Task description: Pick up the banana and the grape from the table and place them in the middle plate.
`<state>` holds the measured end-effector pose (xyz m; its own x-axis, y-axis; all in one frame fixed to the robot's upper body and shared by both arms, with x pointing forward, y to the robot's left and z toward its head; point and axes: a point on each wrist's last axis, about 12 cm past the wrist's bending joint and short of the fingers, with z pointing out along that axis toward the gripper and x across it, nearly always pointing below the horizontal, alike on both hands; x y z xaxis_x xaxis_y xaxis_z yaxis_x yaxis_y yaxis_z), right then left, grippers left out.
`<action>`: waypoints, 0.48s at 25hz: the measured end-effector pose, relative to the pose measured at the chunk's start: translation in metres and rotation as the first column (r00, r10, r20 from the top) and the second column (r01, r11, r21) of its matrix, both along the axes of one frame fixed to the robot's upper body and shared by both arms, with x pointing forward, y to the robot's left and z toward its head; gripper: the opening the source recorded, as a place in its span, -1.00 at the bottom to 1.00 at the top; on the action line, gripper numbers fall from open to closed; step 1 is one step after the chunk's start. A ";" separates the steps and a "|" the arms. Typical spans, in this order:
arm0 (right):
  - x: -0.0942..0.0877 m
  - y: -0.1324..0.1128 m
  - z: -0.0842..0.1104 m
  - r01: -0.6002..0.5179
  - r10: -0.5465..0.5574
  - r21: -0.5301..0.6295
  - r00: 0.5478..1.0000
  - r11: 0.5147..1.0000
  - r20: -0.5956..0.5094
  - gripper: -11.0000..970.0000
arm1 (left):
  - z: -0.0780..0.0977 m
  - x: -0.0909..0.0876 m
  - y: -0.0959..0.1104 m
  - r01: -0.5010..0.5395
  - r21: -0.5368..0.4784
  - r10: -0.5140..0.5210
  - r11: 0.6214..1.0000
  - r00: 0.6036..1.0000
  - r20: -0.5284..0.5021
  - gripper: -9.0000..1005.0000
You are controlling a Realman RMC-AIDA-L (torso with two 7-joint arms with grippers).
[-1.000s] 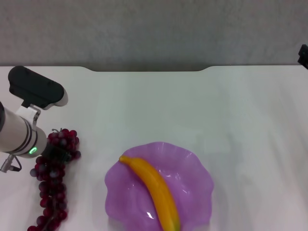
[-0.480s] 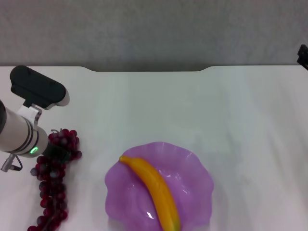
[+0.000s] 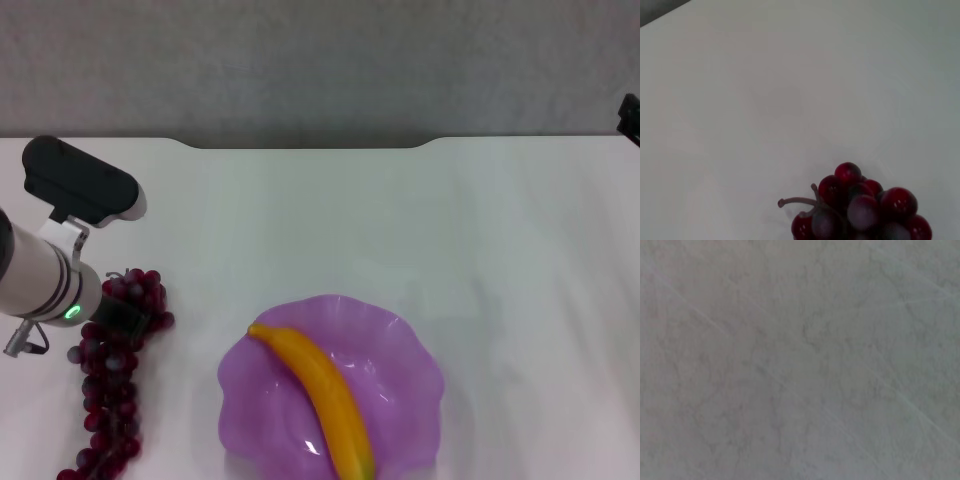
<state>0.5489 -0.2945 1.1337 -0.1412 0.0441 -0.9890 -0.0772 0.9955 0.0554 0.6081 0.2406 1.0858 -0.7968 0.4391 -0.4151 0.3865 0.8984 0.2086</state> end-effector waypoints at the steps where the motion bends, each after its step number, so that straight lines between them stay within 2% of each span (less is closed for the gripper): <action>1: 0.000 0.000 0.000 0.000 0.000 0.000 1.000 1.000 0.000 0.82 | 0.001 0.000 -0.001 0.002 -0.002 -0.002 1.000 1.000 0.004 -0.31; 5: 0.000 0.000 0.000 0.000 0.000 0.000 1.000 1.000 -0.001 0.82 | 0.008 -0.003 -0.002 0.007 -0.015 -0.007 1.000 1.000 0.026 -0.34; 12: 0.000 0.000 0.000 0.000 0.000 0.000 1.000 1.000 -0.001 0.82 | 0.033 -0.013 -0.005 0.028 -0.041 -0.025 0.999 0.997 0.074 -0.37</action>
<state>0.5488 -0.2946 1.1332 -0.1424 0.0438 -0.9888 -0.0767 0.9955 0.0551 0.5947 0.2353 1.1192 -0.7517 0.4408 -0.4905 0.3952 0.8965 0.2001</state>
